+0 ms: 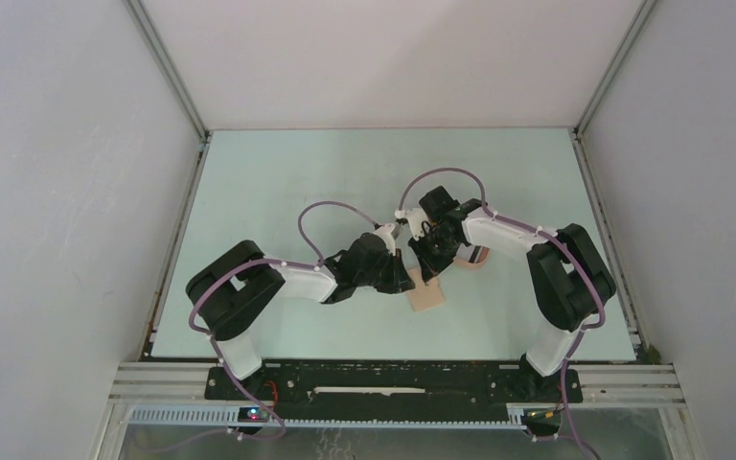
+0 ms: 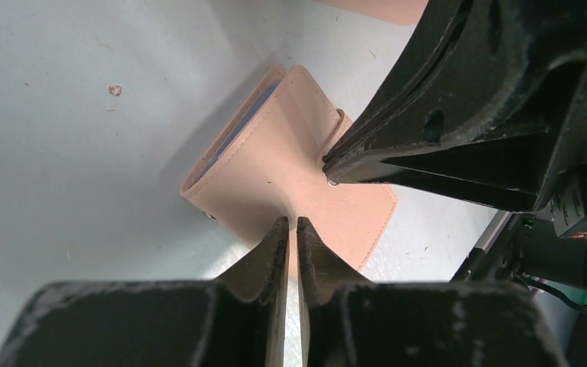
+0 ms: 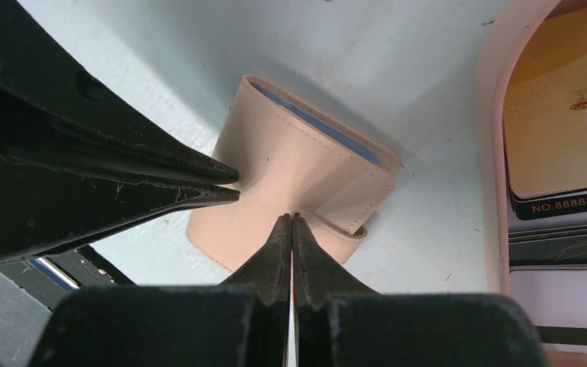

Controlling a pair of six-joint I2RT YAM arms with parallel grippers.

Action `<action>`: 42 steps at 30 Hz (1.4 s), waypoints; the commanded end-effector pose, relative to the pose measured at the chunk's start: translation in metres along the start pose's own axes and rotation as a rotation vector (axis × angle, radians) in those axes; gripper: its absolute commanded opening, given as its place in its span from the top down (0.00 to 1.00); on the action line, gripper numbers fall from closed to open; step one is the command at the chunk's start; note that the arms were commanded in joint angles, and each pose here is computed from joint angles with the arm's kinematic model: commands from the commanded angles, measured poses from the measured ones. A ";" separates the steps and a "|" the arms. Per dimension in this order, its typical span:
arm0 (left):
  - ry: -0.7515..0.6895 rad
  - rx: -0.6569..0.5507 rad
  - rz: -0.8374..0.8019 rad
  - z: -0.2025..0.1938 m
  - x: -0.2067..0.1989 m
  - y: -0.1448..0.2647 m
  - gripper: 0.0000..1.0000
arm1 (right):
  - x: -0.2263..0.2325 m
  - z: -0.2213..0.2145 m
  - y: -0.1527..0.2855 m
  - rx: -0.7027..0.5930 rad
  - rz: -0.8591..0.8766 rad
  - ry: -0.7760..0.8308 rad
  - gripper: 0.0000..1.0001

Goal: Put the credit cards into the card holder
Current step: Close the card holder at the center of the board.

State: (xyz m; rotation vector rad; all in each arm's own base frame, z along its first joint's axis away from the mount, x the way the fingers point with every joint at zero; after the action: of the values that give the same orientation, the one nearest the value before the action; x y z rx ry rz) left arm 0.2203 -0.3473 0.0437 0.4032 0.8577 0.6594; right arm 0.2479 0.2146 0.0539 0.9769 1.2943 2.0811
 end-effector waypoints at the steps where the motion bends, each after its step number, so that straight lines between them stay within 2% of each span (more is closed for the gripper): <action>1: 0.001 0.020 0.002 -0.006 0.004 -0.004 0.87 | 0.001 -0.001 -0.001 0.015 -0.051 0.131 1.00; 14: 0.004 0.024 0.007 -0.008 0.007 -0.003 0.88 | 0.011 -0.010 0.004 0.035 -0.006 0.153 0.93; 23: 0.009 0.023 0.008 -0.008 0.008 -0.003 0.88 | 0.015 -0.007 0.011 0.007 0.030 0.127 0.79; 42: 0.014 0.024 0.011 -0.009 0.008 -0.002 0.88 | 0.016 -0.007 0.025 -0.020 0.074 0.098 0.76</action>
State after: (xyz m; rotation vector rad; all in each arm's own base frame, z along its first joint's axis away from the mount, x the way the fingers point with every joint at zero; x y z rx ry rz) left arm 0.2212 -0.3485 0.0439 0.3962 0.8559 0.6514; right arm 0.2432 0.2061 0.0617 0.9856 1.3004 2.0929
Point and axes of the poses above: each gripper's point midway between its finger pads, its own y axis back along the fingers, its own x axis along the line the jaws close on, z = x × y, the point moved 2 cm from there along y, back along the fingers, and after that the axes turned 6 degrees about -y, right-handed, at the moved point
